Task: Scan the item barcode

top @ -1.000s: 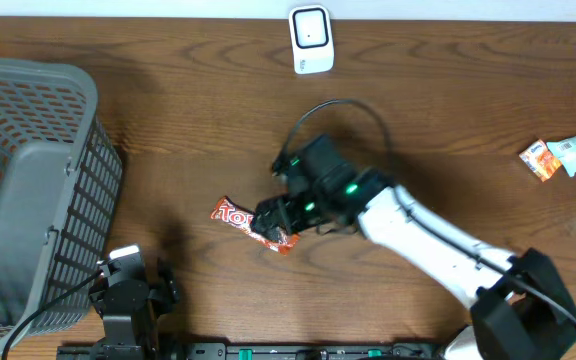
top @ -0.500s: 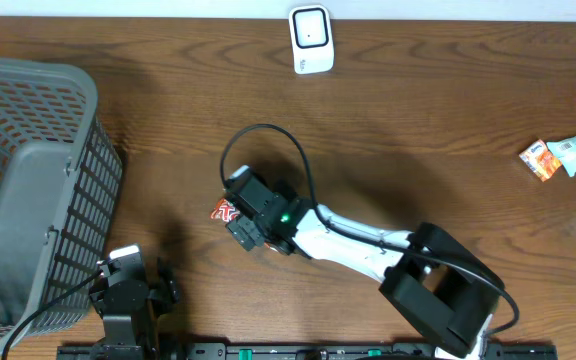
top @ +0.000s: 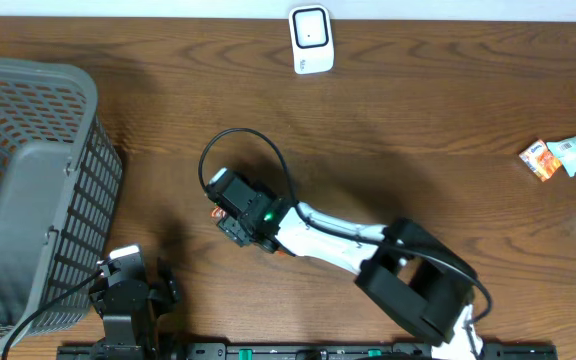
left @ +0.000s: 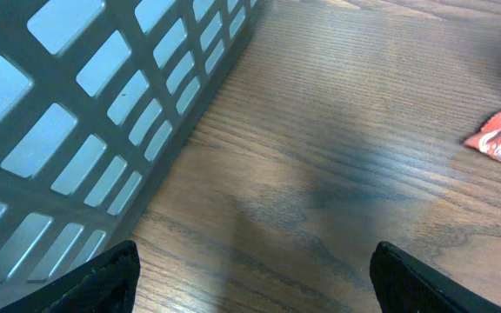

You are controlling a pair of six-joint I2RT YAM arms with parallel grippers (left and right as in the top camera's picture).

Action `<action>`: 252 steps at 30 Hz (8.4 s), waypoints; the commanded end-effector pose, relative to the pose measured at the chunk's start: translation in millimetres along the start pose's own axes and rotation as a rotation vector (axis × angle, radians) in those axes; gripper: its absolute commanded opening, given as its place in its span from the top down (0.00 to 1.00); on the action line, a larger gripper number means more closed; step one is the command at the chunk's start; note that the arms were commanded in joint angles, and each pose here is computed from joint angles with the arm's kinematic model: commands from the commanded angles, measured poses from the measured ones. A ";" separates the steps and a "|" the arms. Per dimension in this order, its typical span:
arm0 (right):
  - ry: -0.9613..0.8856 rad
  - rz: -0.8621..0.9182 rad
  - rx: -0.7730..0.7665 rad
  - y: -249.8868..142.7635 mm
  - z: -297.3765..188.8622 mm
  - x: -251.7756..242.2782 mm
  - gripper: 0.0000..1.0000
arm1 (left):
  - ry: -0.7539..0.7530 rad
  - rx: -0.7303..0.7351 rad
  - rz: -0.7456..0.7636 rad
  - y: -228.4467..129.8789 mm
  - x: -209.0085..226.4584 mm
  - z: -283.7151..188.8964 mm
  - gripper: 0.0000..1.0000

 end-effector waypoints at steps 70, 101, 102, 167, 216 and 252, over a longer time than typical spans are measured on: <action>0.408 0.882 -0.153 -45.8 -100.0 -130.1 0.01 | 0.018 0.031 0.006 -7.2 2.3 1.9 0.15; 0.482 0.503 0.234 -81.0 -66.5 -21.1 0.16 | 0.018 0.031 0.006 -7.1 2.4 1.9 0.15; 0.497 0.510 0.248 -84.2 -62.6 -21.1 0.18 | 0.018 0.031 0.006 -7.2 2.3 1.9 0.15; -0.673 -0.069 0.680 -149.5 -74.2 -29.8 0.01 | 0.018 0.031 0.006 -7.2 2.3 1.9 0.15; 0.018 0.745 0.416 -84.0 -166.3 -74.7 0.01 | 0.018 0.031 0.006 -7.2 2.3 1.9 0.15; 0.441 0.972 0.190 -257.8 -87.4 -267.3 0.01 | 0.018 0.032 0.006 -7.2 2.3 2.0 0.15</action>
Point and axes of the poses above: each gripper's point midway between its finger pads, its own z axis out along the fingers, its own x axis along the line the jaws close on, y = z × x, the point moved 7 cm from there along -z, back along the fingers, and after that the axes turned 10 degrees about -z, right-handed, at the moved point
